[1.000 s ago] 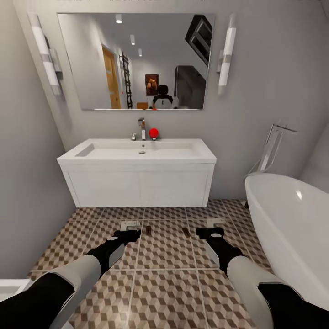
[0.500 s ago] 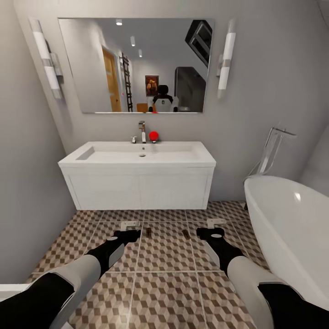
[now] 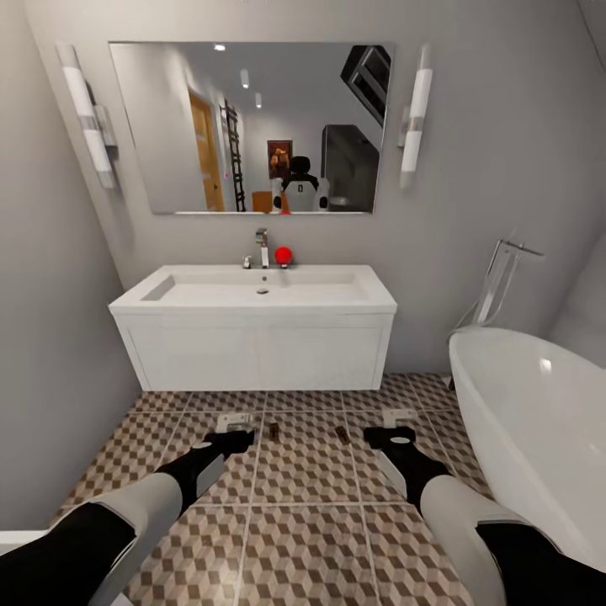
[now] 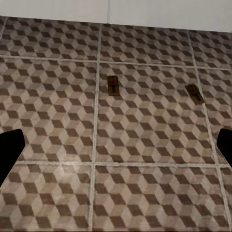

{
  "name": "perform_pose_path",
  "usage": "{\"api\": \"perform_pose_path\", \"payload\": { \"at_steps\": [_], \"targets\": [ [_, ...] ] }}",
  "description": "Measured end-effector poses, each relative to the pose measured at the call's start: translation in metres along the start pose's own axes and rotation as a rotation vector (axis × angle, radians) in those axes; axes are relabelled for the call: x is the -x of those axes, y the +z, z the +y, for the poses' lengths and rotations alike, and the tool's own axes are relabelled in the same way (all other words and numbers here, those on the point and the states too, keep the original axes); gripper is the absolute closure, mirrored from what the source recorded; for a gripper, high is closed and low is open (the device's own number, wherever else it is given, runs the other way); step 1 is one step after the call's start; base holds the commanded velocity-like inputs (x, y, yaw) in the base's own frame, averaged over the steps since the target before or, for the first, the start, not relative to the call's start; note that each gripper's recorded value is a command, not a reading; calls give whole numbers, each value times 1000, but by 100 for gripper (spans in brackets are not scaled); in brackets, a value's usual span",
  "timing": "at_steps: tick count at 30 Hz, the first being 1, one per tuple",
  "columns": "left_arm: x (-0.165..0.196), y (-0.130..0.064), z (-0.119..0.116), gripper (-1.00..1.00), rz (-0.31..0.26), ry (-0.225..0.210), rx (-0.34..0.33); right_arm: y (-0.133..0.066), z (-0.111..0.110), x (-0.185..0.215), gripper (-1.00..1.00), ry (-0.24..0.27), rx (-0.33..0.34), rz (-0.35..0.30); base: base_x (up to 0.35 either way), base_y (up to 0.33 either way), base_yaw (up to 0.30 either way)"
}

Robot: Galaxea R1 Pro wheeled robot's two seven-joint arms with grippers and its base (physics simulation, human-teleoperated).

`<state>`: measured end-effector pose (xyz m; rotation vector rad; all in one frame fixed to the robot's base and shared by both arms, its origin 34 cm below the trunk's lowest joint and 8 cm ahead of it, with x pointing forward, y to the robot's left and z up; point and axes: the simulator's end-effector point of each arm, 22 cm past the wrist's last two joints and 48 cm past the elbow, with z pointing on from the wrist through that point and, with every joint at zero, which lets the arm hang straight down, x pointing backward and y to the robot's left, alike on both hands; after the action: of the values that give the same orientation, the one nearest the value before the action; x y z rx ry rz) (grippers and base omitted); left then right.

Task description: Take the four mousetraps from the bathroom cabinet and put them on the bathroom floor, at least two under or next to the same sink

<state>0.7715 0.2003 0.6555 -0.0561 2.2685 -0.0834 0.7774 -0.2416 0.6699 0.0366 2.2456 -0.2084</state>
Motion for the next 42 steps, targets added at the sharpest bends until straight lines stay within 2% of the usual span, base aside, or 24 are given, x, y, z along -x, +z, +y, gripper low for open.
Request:
{"api": "perform_pose_path", "payload": {
  "at_steps": [5,11,17,23,31,37,42],
  "targets": [
    [-14,-6,19,-100,44,-27,33,-5,-2,-14,-100,-10,0,44,0,0,0],
    [-14,-13,28,-100,65,-43,50,-12,-6,-37,-100,-25,-2,107,0,0,0],
    [-14,-20,34,-100,80,-49,60,-17,-37,-65,-100,-45,-36,180,0,0,0],
    [-9,-26,45,-100,87,-53,76,-22,-59,-66,-100,-51,-61,202,0,0,0],
    [-2,-35,49,-100,96,-72,83,-29,-74,-59,-100,-53,-78,216,0,0,0],
    [-4,-42,49,-100,121,-96,85,-35,-88,-55,-100,-55,-91,224,0,0,0],
    [-16,-50,50,-100,157,-113,89,-43,-94,-71,-100,-61,-95,254,0,0,0]
  ]
}}
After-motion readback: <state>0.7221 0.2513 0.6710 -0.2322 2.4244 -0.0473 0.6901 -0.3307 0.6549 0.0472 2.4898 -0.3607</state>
